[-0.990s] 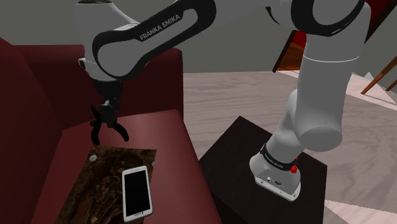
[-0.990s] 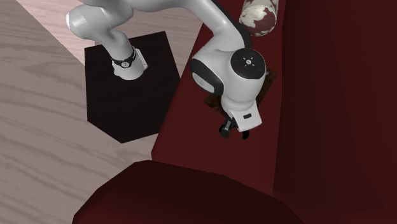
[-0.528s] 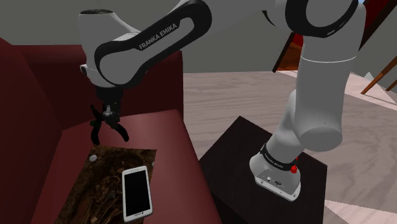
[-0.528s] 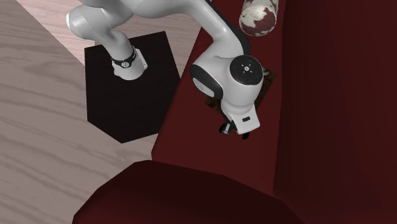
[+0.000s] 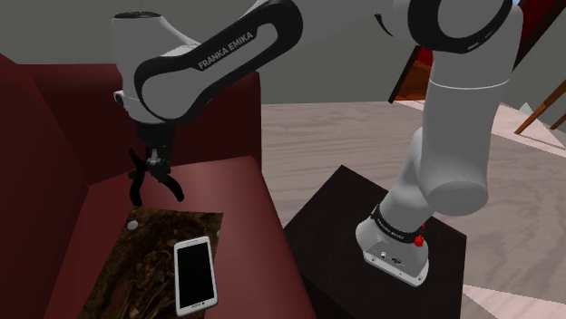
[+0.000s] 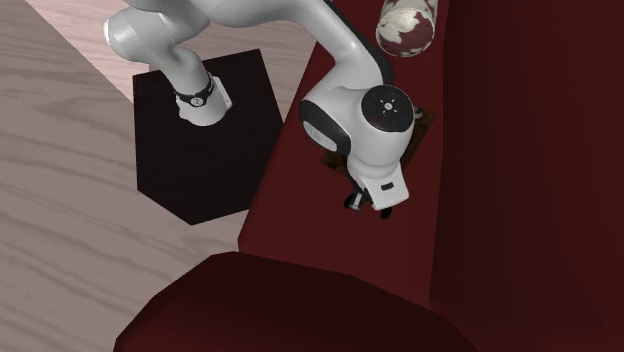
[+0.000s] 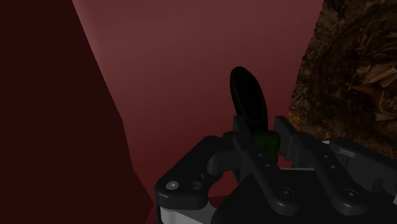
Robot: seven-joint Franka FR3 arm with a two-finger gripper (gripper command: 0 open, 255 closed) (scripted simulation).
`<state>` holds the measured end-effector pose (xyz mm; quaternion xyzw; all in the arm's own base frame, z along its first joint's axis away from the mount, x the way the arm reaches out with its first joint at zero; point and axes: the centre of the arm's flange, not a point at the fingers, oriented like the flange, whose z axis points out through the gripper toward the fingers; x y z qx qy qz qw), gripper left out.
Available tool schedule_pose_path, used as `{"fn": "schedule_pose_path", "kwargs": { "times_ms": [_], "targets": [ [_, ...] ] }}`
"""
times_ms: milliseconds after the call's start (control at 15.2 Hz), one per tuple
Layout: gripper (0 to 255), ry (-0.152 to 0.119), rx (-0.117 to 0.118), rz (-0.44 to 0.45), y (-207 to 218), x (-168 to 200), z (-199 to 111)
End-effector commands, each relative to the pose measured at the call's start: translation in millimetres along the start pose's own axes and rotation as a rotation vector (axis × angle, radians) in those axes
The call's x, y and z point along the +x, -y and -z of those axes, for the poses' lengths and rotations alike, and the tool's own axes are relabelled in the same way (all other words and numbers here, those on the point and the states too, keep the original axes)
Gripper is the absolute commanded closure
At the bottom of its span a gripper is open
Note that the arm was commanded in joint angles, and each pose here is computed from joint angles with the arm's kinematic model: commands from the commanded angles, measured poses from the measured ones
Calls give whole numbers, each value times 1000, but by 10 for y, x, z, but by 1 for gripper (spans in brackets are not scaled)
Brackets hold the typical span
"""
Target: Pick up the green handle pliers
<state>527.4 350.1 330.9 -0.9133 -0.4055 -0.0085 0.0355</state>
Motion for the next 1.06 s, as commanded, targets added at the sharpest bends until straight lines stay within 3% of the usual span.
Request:
{"fn": "schedule_pose_path", "kwargs": {
  "times_ms": [0, 990],
  "targets": [
    [255, 0, 0, 0, 5, 4, 79],
    [255, 0, 0, 0, 45, 35, 772]
  ]
}}
